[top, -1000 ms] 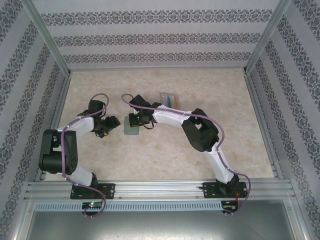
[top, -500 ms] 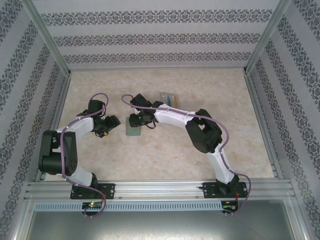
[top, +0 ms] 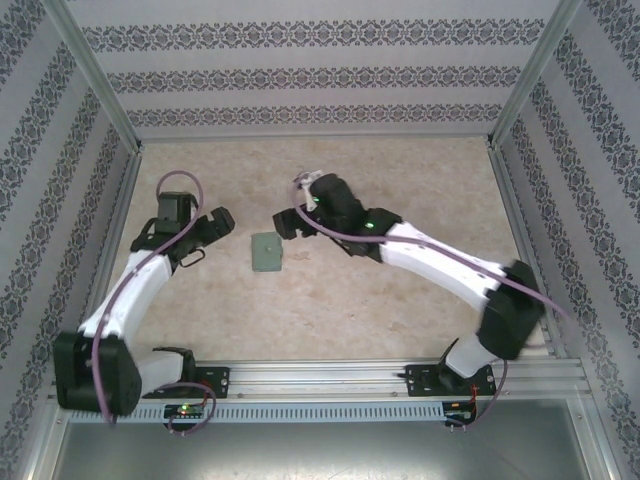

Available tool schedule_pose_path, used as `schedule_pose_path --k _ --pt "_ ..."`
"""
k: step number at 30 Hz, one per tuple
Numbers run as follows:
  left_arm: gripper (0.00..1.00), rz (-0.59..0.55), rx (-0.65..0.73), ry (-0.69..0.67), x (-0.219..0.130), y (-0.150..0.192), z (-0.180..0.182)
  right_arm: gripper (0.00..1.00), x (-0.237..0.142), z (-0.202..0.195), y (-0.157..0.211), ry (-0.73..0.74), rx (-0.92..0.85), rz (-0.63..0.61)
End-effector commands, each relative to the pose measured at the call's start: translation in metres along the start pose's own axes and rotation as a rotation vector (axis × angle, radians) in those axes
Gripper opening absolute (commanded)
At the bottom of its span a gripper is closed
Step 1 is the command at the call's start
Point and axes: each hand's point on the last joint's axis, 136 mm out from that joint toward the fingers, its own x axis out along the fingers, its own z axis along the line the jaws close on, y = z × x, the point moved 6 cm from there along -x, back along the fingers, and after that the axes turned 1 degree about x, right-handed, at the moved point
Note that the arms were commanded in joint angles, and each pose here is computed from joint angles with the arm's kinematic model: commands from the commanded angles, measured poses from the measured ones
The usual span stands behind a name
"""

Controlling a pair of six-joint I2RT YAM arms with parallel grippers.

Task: Put the credit cards into the card holder

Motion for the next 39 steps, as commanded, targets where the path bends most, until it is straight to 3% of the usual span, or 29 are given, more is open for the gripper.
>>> schedule_pose_path --k 1,3,6,8,11,14,16,18,21,25,31,39 --pt "1.00 -0.261 0.180 0.025 -0.046 -0.018 -0.008 0.98 -0.049 -0.027 -0.023 0.186 -0.121 -0.228" --pt "1.00 -0.408 0.205 0.052 -0.070 -0.018 -0.006 0.98 -0.083 -0.049 -0.027 0.271 -0.134 -0.319" --pt "1.00 -0.540 0.189 0.004 -0.085 -0.013 0.010 0.98 -0.127 -0.096 -0.020 0.392 -0.022 -0.413" --pt "0.99 -0.567 0.235 -0.014 -0.078 -0.007 0.015 0.98 -0.149 -0.131 -0.001 0.453 0.098 -0.460" --pt "1.00 -0.549 0.359 -0.010 -0.049 0.007 0.019 0.98 -0.163 -0.166 0.038 0.530 -0.007 -0.491" --pt "0.99 -0.539 0.309 -0.128 -0.016 0.018 0.042 0.98 -0.159 -0.188 0.077 0.613 -0.106 -0.420" --pt "0.99 -0.511 0.379 -0.142 0.003 0.022 0.044 0.98 -0.151 -0.203 0.099 0.648 -0.160 -0.353" --pt "0.99 -0.474 0.403 -0.182 0.021 0.021 0.047 0.98 -0.149 -0.220 0.112 0.680 -0.107 -0.353" --pt "0.99 -0.452 0.469 -0.138 0.044 0.019 0.041 0.98 -0.142 -0.240 0.138 0.730 -0.025 -0.353" --pt "0.99 -0.459 0.448 -0.142 0.064 0.014 0.048 0.98 -0.128 -0.251 0.162 0.780 -0.037 -0.358" --pt "0.99 -0.479 0.500 -0.063 0.074 0.007 0.045 0.98 -0.105 -0.264 0.161 0.767 -0.072 -0.325" --pt "0.99 -0.435 0.470 -0.018 0.102 0.013 0.055 0.98 -0.084 -0.278 0.145 0.738 -0.071 -0.298"
